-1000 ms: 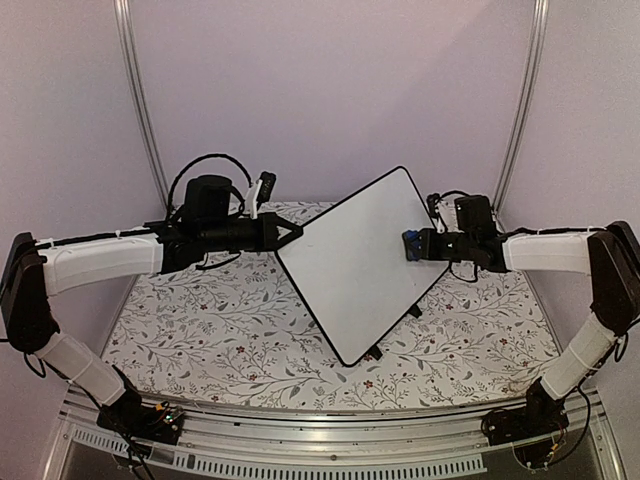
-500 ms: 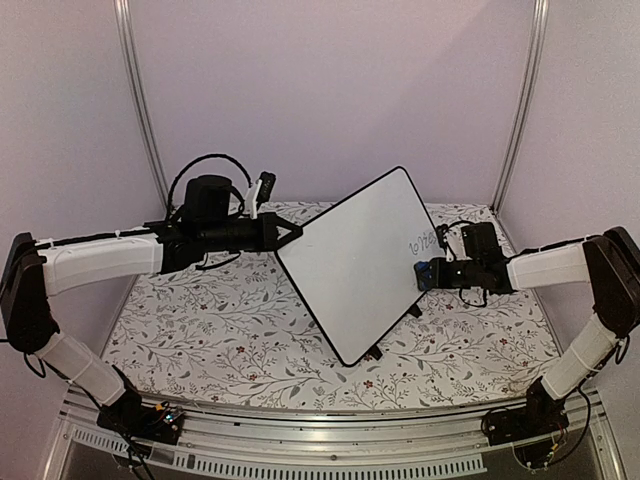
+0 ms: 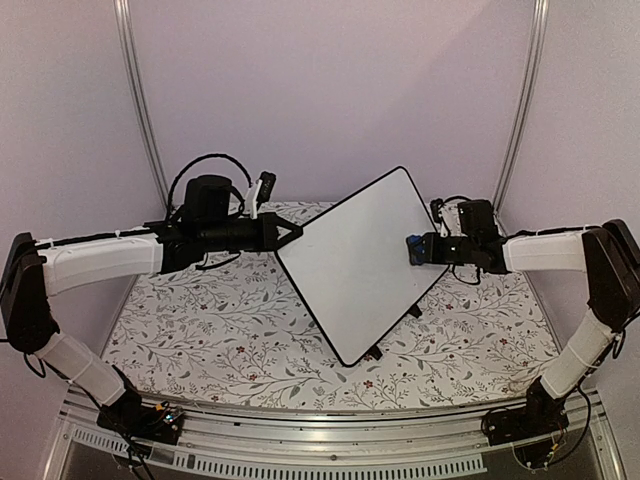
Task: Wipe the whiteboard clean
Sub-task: Erase the whiteboard at the center of the board.
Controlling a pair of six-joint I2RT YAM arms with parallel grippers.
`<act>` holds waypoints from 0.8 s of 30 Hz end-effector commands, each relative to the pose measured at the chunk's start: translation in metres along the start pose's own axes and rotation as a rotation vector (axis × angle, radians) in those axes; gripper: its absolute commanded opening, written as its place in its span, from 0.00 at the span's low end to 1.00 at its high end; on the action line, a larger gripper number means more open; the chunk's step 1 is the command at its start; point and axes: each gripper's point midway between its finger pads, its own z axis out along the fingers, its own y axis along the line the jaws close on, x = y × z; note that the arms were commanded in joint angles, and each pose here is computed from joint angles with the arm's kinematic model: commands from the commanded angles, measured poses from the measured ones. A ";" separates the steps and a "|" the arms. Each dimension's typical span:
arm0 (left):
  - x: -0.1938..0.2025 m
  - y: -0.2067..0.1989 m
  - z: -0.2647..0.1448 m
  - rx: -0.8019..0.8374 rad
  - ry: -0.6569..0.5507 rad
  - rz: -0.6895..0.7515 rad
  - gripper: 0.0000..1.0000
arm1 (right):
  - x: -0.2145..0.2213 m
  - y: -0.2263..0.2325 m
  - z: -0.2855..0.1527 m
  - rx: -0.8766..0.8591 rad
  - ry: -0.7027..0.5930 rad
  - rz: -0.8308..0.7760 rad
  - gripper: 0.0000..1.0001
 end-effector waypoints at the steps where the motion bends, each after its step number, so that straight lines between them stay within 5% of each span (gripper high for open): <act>1: 0.008 -0.030 -0.002 0.100 0.034 0.092 0.00 | 0.028 -0.013 -0.001 0.033 0.052 0.016 0.16; 7: 0.008 -0.030 -0.002 0.102 0.033 0.091 0.00 | 0.058 -0.031 -0.009 0.062 0.081 0.043 0.15; 20: 0.009 -0.029 -0.001 0.100 0.036 0.091 0.00 | -0.009 -0.011 0.003 0.011 -0.011 0.022 0.16; 24: 0.009 -0.029 -0.002 0.100 0.035 0.091 0.00 | 0.003 -0.018 0.004 0.035 0.015 0.025 0.16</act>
